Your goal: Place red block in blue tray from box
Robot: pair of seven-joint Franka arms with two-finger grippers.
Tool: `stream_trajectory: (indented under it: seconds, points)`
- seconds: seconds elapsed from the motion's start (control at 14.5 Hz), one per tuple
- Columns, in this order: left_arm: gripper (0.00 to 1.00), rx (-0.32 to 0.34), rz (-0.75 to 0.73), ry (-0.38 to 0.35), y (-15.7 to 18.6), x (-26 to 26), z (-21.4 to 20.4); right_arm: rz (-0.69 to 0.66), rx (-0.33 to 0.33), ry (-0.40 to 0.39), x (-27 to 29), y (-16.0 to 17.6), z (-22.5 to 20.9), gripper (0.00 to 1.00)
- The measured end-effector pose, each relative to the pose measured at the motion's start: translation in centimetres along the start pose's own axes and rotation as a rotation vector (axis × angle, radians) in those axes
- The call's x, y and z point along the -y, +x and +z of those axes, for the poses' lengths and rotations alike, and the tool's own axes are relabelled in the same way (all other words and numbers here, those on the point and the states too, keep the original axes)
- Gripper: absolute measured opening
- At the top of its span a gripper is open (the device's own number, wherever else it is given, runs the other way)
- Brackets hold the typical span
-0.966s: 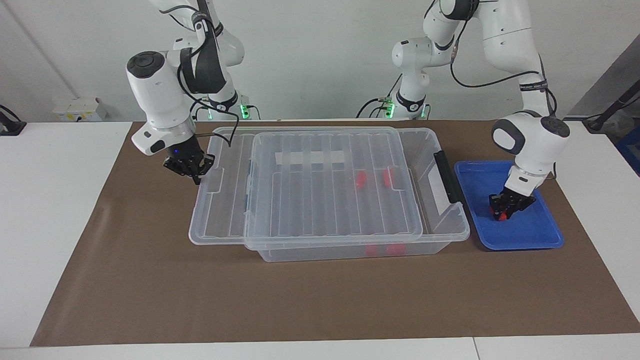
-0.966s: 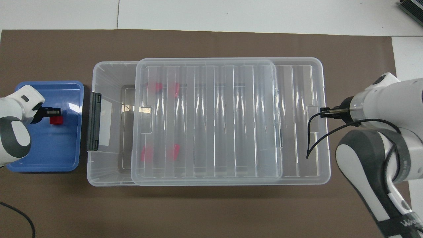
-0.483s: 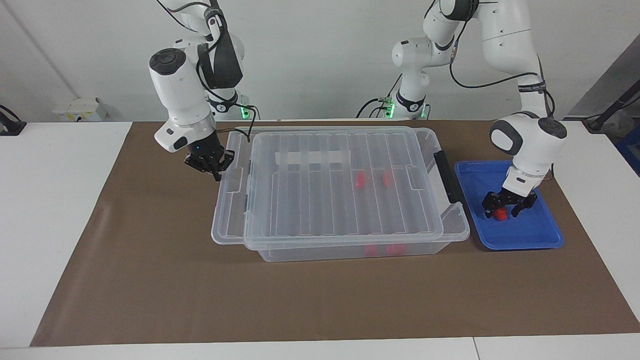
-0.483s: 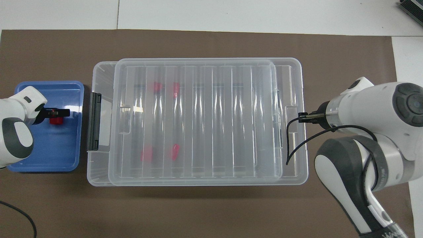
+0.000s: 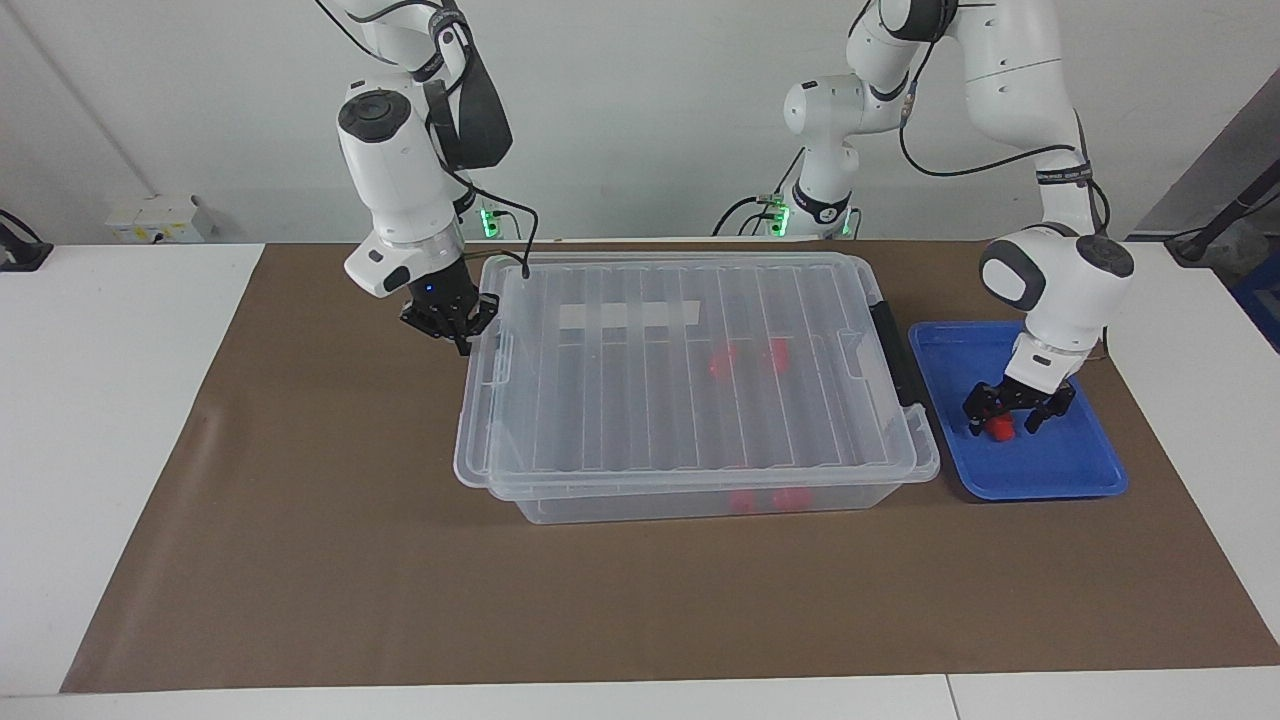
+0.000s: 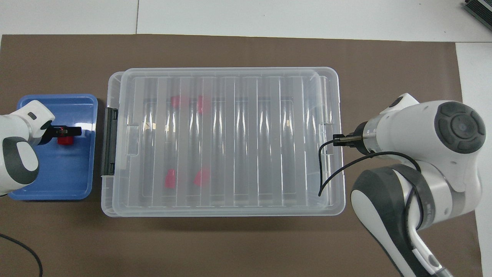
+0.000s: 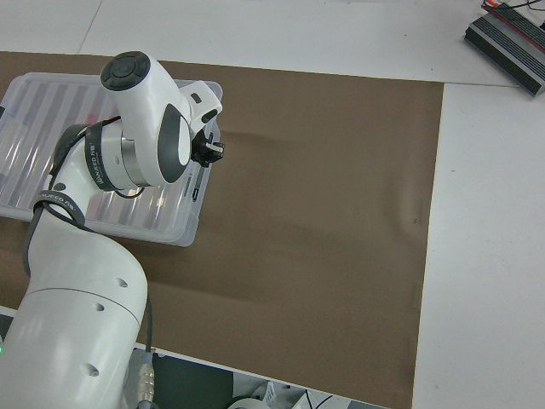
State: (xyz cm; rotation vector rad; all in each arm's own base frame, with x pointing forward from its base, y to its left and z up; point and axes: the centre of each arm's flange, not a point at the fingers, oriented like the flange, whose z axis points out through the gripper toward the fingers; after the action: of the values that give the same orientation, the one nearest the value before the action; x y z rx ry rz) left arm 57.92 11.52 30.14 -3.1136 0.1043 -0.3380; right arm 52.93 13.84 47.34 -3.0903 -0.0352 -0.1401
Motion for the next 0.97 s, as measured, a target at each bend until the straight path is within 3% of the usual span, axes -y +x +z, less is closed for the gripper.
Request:
stream_trajectory:
  seconds: [0.28, 0.76, 0.97]
  points:
    - [1.00, 0.060, 0.025, -0.052, 1.7, -1.3, -4.1, 0.002, 0.000, 0.002, 0.9, -0.2, 0.0, 0.01]
    - [1.00, 0.117, 0.055, -0.130, 1.7, -2.5, -16.4, 0.005, -0.004, 0.004, 0.8, -0.1, -0.4, 0.01]
    - [1.00, 0.121, 0.020, -0.134, 1.3, -3.6, -23.1, 0.055, -0.003, -0.001, -1.8, 0.6, -2.1, 0.01]
